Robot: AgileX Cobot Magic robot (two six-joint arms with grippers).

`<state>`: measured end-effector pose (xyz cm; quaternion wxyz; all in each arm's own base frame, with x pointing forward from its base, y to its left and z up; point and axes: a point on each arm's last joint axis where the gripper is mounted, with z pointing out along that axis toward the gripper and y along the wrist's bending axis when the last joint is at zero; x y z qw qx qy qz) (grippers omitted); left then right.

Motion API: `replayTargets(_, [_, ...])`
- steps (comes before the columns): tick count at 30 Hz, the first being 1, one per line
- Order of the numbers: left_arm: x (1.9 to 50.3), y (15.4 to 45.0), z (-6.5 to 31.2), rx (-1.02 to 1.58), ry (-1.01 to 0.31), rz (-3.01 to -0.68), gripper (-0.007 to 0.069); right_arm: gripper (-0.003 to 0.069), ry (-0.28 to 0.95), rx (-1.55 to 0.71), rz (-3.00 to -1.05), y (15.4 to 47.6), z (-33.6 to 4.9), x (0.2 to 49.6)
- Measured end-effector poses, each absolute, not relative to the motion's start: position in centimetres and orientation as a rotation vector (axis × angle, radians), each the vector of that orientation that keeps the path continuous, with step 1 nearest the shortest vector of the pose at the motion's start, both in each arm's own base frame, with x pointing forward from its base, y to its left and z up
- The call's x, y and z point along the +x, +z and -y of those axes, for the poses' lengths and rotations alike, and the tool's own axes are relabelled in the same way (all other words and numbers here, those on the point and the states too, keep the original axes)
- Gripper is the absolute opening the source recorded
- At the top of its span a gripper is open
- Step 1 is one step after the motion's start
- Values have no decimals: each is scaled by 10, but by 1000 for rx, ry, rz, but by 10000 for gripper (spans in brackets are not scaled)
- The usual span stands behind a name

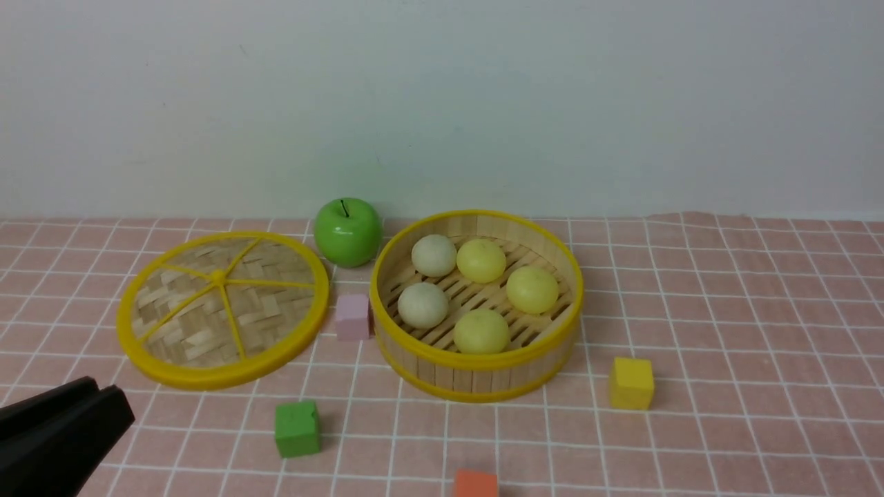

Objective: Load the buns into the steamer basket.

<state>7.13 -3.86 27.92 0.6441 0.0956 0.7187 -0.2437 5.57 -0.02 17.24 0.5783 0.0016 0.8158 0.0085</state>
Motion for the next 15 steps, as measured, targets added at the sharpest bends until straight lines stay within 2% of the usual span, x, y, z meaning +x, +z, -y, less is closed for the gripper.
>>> replayTargets(15, [72,279,39,218,-555,-1638,201,0,38,16,-1864,174,0,53])
